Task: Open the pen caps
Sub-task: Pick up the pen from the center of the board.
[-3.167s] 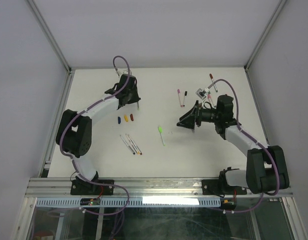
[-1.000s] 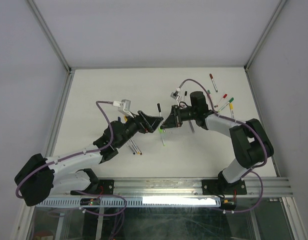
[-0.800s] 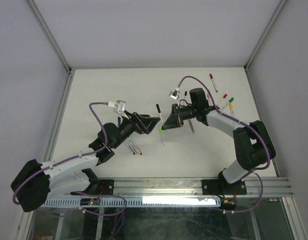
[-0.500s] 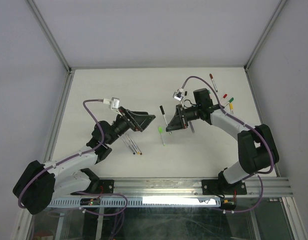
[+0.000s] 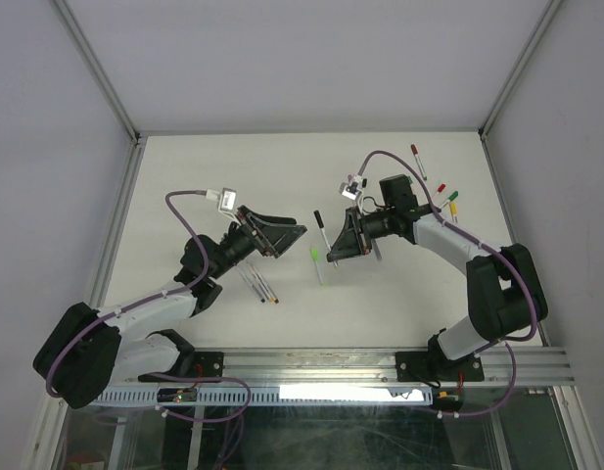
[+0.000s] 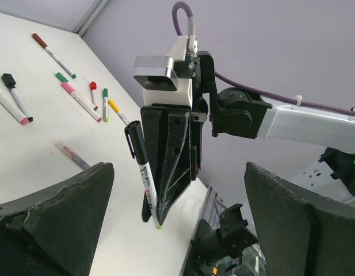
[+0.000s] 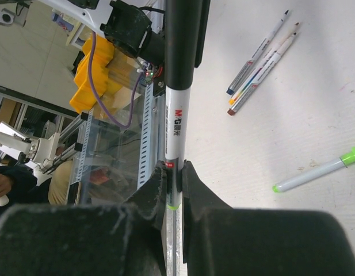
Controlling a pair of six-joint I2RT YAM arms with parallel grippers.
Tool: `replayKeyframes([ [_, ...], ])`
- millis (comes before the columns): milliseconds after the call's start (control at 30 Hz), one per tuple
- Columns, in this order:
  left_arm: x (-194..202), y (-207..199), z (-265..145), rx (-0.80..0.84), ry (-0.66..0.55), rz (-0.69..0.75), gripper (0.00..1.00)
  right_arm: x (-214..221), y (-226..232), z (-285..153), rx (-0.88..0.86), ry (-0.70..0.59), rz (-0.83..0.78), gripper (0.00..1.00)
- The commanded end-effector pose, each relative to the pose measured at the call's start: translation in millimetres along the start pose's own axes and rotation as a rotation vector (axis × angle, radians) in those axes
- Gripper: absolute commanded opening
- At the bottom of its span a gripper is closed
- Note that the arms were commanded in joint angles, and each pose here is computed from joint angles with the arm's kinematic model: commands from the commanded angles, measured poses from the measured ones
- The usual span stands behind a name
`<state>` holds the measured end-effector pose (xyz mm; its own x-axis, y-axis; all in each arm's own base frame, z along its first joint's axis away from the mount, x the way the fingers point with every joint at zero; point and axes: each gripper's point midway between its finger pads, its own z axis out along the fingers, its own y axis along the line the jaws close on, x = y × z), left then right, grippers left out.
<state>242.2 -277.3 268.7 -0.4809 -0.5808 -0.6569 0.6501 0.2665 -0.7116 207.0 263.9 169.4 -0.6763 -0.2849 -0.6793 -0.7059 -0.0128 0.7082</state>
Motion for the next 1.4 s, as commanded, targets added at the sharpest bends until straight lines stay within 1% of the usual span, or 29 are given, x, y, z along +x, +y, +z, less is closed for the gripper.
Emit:
replayKeyframes([
  [0, -16, -21, 5, 0.125, -0.034, 0.005, 0.99, -21, 24, -4, -0.089, -0.025, -0.108, 0.00],
  [200, -12, -17, 18, 0.165, -0.017, 0.017, 0.98, -18, 41, -2, -0.195, -0.020, -0.108, 0.00],
  [267, -9, -18, 21, 0.184, -0.006, -0.013, 0.96, -17, 45, -1, -0.214, -0.017, -0.110, 0.00],
  [367, -8, -25, 24, 0.244, 0.001, -0.023, 0.93, -17, 47, -1, -0.226, -0.015, -0.111, 0.00],
  [467, -5, -26, 27, 0.270, 0.013, -0.039, 0.88, -15, 48, 1, -0.235, -0.011, -0.104, 0.00],
  [567, -1, -21, 33, 0.275, 0.031, -0.054, 0.79, -14, 50, 2, -0.249, -0.006, -0.101, 0.00],
  [633, 2, -22, 34, 0.293, 0.040, -0.064, 0.70, -14, 50, 3, -0.255, -0.004, -0.100, 0.00],
  [833, 10, -23, 39, 0.338, 0.071, -0.101, 0.60, -12, 52, 4, -0.281, 0.001, -0.085, 0.00],
  [1000, 11, -24, 40, 0.364, 0.076, -0.114, 0.45, -11, 50, 6, -0.282, 0.005, -0.076, 0.00],
  [1133, 11, -28, 39, 0.380, 0.081, -0.110, 0.40, -11, 48, 7, -0.288, 0.009, -0.058, 0.00],
  [1233, 12, -29, 38, 0.383, 0.084, -0.106, 0.33, -11, 47, 7, -0.288, 0.010, -0.049, 0.00],
  [1300, 12, -30, 37, 0.387, 0.088, -0.102, 0.27, -11, 46, 7, -0.286, 0.009, -0.045, 0.00],
  [1333, 13, -30, 36, 0.389, 0.090, -0.103, 0.22, -11, 46, 7, -0.285, 0.010, -0.045, 0.00],
  [1367, 14, -31, 36, 0.393, 0.093, -0.102, 0.14, -11, 46, 7, -0.285, 0.010, -0.046, 0.00],
])
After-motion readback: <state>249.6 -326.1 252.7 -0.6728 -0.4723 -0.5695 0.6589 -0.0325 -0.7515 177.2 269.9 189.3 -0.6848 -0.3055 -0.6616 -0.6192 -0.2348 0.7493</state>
